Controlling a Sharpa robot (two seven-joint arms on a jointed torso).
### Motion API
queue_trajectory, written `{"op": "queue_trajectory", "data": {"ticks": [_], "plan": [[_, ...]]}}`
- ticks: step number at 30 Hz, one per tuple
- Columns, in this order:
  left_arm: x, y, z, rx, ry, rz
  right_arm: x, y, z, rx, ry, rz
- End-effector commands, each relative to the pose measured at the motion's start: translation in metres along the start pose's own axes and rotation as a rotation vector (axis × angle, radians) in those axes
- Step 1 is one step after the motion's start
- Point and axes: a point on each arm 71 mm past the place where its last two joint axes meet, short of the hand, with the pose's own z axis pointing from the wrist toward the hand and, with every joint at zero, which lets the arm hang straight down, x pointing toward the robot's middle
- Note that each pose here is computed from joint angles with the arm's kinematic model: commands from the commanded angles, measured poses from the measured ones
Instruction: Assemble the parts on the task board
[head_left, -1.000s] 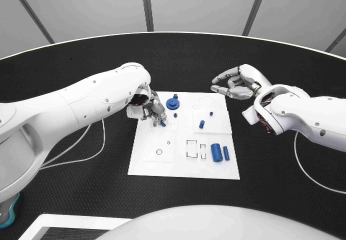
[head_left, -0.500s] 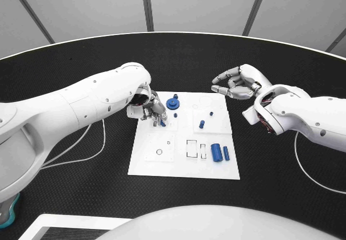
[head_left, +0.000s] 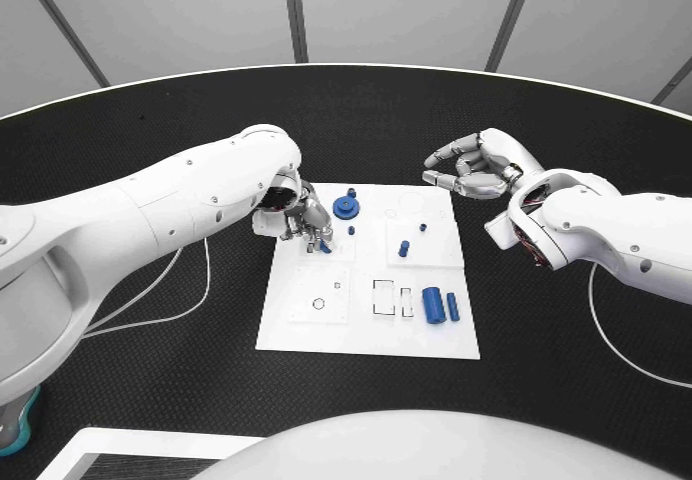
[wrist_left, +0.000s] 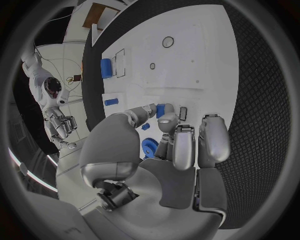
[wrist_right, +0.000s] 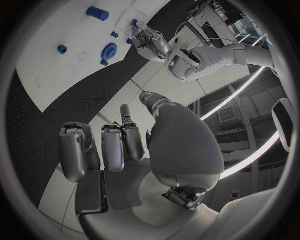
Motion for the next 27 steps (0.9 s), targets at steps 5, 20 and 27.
{"op": "queue_trajectory", "data": {"ticks": [5,20,27], "plan": [[-0.0004,0.0045,0.0002,-0.050,0.000,-0.002,0.0000,0.0000,0.0000,0.000,0.000,0.000],[0.0002,0.0036,0.0014,-0.048,-0.009,-0.011,-0.0004,-0.0002,-0.0002,0.000,-0.002,0.000],[0.0004,0.0030,0.0019,-0.046,-0.016,-0.018,-0.0006,-0.0003,-0.0004,0.001,-0.002,0.000]]}}
